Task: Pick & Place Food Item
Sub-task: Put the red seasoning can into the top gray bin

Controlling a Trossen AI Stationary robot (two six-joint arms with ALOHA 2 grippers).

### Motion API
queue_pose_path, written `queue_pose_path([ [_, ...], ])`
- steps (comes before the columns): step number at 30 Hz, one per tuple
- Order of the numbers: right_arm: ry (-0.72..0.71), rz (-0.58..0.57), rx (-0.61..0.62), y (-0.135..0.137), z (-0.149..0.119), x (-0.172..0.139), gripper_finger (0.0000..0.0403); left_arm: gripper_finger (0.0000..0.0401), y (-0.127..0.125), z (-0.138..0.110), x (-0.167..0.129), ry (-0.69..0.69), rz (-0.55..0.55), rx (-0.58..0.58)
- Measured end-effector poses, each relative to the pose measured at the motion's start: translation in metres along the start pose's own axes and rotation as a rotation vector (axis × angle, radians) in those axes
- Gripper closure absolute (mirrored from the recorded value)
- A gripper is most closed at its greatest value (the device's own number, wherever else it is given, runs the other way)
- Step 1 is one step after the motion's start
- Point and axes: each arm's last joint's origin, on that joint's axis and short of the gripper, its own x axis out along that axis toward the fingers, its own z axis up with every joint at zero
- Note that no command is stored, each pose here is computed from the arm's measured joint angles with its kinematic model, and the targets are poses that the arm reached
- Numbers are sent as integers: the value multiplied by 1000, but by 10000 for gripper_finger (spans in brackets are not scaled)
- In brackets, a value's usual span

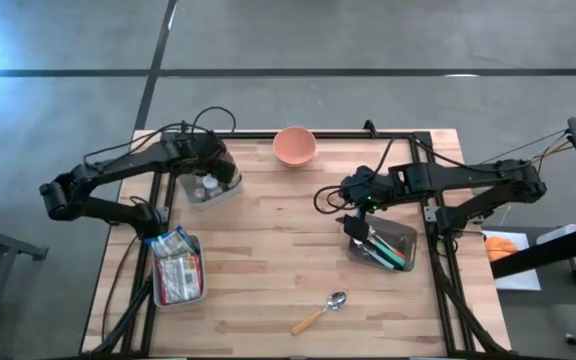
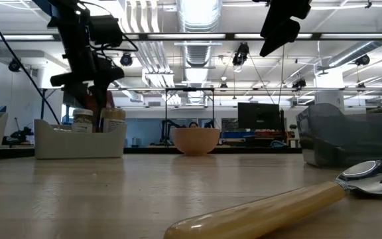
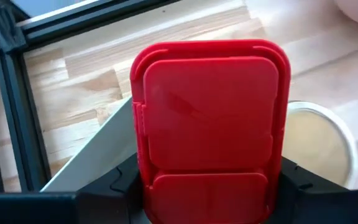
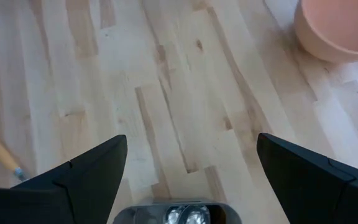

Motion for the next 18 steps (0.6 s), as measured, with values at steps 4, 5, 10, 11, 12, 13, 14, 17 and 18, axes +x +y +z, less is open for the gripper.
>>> queue_pose_path([
  [4, 5, 14, 0, 1, 0, 0, 45, 196, 2, 3, -5, 44, -21, 45],
  [5, 5, 16, 0, 1, 0, 0, 45, 196, 3, 2, -5, 55, -19, 57],
  [10, 5, 16, 0, 1, 0, 0, 45, 196, 7, -2, -5, 105, -2, 121],
  [11, 5, 16, 0, 1, 0, 0, 45, 196, 7, -2, -5, 109, 0, 127],
  [12, 5, 16, 0, 1, 0, 0, 45, 196, 7, -2, -5, 111, 0, 133],
  [13, 5, 16, -1, 1, 0, 0, 45, 196, 8, -2, -4, 113, -1, 141],
  [14, 5, 16, -2, 1, 0, 0, 45, 196, 8, -2, -4, 119, -9, 151],
  [17, 5, 16, -2, 1, 0, 0, 45, 196, 10, -1, -3, 135, -27, 161],
  [18, 5, 16, -3, 1, 0, 0, 45, 196, 11, 0, -2, 138, -27, 158],
])
